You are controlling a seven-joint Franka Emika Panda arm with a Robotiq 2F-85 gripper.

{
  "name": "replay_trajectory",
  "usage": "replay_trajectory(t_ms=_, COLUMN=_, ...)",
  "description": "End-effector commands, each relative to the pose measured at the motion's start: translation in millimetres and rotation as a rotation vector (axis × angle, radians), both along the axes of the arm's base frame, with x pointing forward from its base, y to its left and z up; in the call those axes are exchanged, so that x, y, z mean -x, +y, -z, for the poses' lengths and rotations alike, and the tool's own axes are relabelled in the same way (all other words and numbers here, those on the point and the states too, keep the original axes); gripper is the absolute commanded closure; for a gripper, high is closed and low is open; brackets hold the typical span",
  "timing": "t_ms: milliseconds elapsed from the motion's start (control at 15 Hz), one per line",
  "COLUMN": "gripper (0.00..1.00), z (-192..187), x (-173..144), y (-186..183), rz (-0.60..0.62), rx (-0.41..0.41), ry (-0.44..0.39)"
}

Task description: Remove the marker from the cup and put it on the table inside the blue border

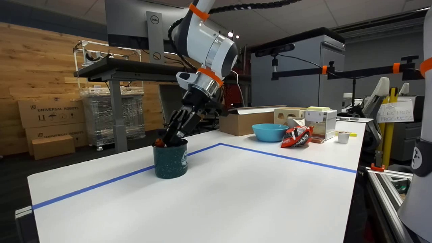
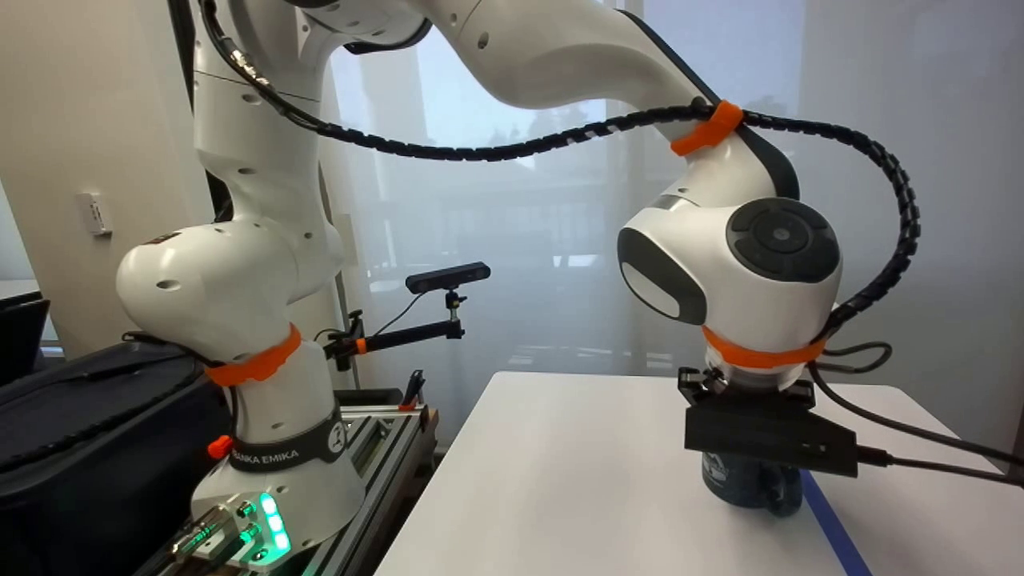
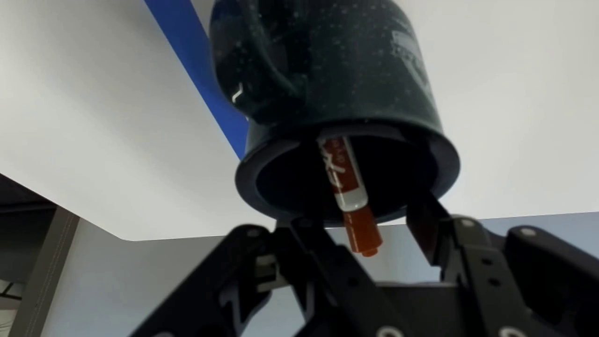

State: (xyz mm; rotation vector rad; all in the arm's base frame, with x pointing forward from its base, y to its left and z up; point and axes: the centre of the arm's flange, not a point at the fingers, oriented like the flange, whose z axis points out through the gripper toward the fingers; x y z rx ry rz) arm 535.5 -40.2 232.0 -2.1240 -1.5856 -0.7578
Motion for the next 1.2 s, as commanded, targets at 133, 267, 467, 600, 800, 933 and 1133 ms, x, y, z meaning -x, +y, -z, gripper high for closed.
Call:
replay_trajectory(t_ms=133, gripper=0.52, z=0, x=-4, y=2, rz=-0.039, rx=-0.025, ry=-0.027)
replay_trajectory(t_ms=267, gripper=0.51, z=0, x=-4, y=3, rz=-0.051, rx=-0.025, ry=-0.033)
replay_trajectory(t_ms=467, gripper=0.48, z=3, x=-4, y=2, rz=-0.071, rx=-0.025, ry=-0.045)
replay_trajectory(t_ms=600, gripper=0.48, z=6, x=-3, y=2, rz=-0.083, rx=-0.026, ry=-0.051)
replay_trajectory(t_ms=800, gripper=0.53, z=11, x=-3, y=1, rz=-0.111, rx=-0.026, ry=-0.060)
replay_trajectory(t_ms=933, gripper=0.53, z=12, x=-5, y=0, rz=-0.129, rx=-0.027, ry=-0.069)
replay_trajectory(t_ms=1133, gripper=0.50, z=14, x=-9, y=-4, rz=-0.159, rx=-0.031, ry=-0.088)
